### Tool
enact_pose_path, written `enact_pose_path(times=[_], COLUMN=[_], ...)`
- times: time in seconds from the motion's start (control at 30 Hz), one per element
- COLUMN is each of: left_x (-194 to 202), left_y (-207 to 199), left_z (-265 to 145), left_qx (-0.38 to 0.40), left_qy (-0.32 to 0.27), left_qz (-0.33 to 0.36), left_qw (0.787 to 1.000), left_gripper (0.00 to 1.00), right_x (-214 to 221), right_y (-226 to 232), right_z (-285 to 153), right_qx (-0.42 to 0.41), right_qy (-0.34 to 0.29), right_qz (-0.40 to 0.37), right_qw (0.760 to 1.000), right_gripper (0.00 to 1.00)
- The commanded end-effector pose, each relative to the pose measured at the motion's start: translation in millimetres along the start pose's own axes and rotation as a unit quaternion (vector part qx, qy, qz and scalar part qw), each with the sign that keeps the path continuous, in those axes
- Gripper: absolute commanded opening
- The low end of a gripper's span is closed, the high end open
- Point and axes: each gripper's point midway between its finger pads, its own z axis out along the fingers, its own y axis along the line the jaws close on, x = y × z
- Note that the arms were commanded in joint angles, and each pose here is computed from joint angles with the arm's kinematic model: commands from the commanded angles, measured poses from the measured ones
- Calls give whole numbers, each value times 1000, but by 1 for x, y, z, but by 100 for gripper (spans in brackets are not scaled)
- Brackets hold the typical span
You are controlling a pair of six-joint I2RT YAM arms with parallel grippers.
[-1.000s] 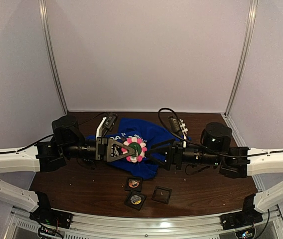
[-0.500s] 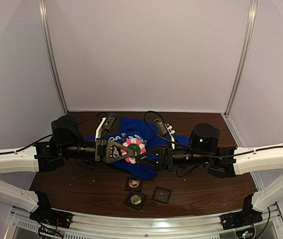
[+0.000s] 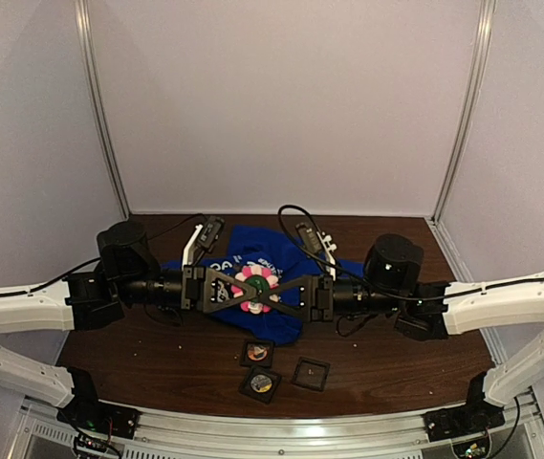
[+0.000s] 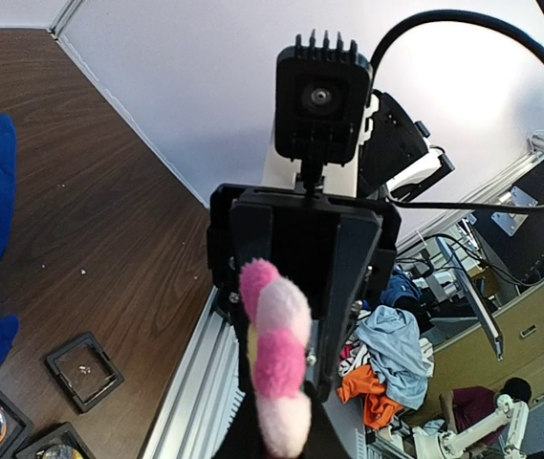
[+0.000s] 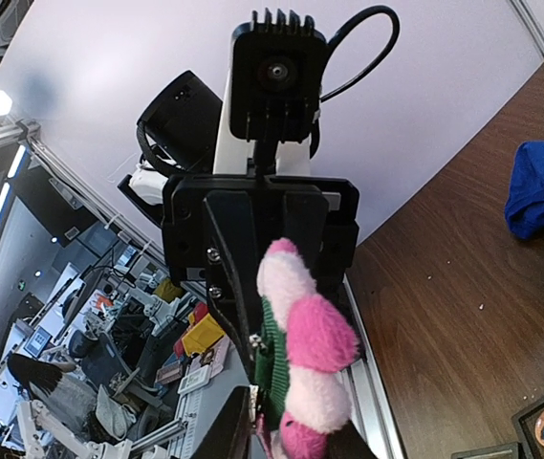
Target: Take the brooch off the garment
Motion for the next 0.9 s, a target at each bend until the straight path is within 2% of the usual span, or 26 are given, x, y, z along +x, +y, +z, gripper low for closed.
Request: enact_pose_path(times=[0.0, 0.17, 0.27, 0.4, 0.6, 0.73, 0.87], left_x=[-6, -5, -4, -4, -6, -6, -7], left_y=[-13, -14, -14, -14, -14, -13, -13], left_z=[-1, 0, 1, 3, 4, 3, 4], left_qx=[20, 26, 27, 29, 28, 27, 28], left_qy=[-8, -2, 2, 3, 0, -3, -4], left_qz=[23, 22, 19, 17, 16, 15, 15], left_qw=[1000, 999, 999, 999, 999, 1000, 999], left_gripper=[0, 0, 0, 15, 25, 24, 15], right_x=[-6, -6, -7, -6, -6, -6, -4], right_y=[4, 2, 2, 2, 2, 2, 2], right_z=[3, 3, 3, 3, 3, 3, 4], right_qx=[-14, -11, -11, -12, -12, -13, -16], right_qy=[-3, -3, -6, -5, -4, -3, 1], right_qz=[-1, 0, 1, 1, 1, 2, 2], right_qw=[1000, 1000, 1000, 1000, 1000, 1000, 1000], right_gripper=[18, 0, 0, 0, 0, 0, 0])
